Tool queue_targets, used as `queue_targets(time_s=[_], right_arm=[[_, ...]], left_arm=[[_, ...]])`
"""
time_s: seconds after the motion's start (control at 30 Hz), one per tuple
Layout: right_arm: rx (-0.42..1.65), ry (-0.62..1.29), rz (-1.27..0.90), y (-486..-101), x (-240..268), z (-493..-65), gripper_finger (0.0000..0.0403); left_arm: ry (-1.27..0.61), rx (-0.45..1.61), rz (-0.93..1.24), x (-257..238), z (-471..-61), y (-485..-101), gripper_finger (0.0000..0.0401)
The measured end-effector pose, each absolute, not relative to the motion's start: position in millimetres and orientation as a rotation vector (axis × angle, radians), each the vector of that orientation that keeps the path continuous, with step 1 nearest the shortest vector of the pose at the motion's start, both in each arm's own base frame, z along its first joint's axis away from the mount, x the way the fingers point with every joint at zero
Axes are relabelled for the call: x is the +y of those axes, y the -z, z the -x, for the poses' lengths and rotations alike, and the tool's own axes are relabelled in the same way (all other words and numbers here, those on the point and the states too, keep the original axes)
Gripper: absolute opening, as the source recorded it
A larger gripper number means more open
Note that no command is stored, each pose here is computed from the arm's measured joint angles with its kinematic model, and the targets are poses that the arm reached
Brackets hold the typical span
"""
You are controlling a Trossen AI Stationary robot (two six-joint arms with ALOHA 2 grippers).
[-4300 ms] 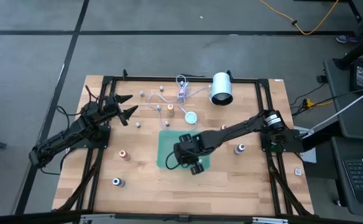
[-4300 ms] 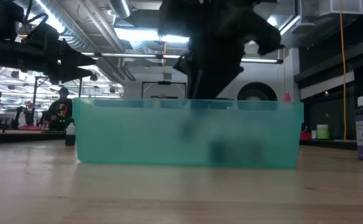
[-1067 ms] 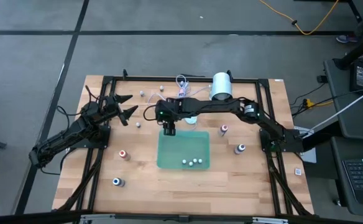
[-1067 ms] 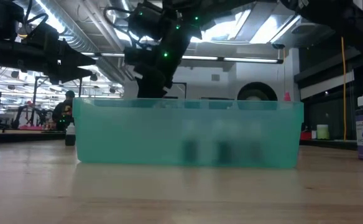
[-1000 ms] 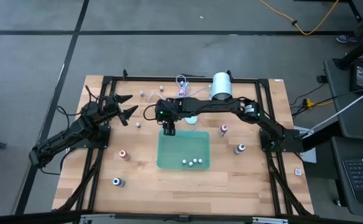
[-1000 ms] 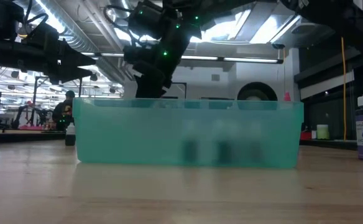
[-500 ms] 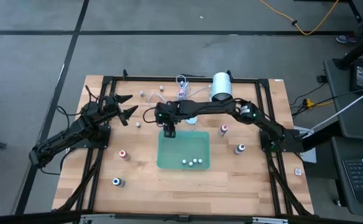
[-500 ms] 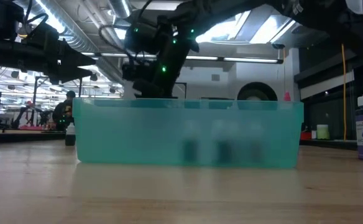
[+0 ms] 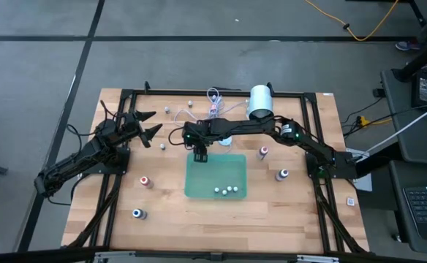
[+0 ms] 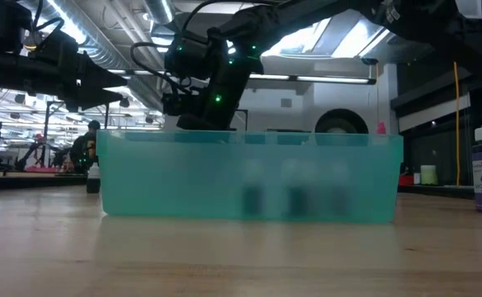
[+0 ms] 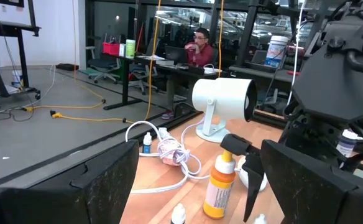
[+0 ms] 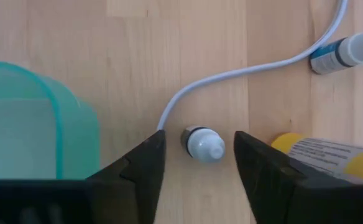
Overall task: Pick & Place food coloring
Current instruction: Put the small purple food coloring bottle into the bin
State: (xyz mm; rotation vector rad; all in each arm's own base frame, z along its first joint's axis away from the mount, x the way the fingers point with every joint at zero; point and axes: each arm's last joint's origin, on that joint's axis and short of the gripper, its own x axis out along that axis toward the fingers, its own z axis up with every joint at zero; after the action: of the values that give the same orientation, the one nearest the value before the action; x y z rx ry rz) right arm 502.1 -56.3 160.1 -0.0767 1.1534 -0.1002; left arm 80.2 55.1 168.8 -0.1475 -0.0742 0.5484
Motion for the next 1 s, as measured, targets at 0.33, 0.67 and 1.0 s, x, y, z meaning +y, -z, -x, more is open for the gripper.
queue_targets(time_s=[0.33, 0.67, 1.0], right_arm=[[1.154, 0.102, 0.076, -160.3, -56.3, -502.0, 0.0061], [1.105, 0.167, 0.117, -198.6, -57.4, -493.4, 0.0079], [1.08, 0.106, 0.175, -241.1, -27.9, -478.0, 0.0065]], left_arm=[[-0.548, -0.074, 0.148, 55.1, -80.2, -168.8, 0.0333], [-0.548, -0.074, 0.147, 55.1, -80.2, -168.8, 0.0333], [-0.549, -0.074, 0.147, 55.2, -80.2, -168.8, 0.0333]])
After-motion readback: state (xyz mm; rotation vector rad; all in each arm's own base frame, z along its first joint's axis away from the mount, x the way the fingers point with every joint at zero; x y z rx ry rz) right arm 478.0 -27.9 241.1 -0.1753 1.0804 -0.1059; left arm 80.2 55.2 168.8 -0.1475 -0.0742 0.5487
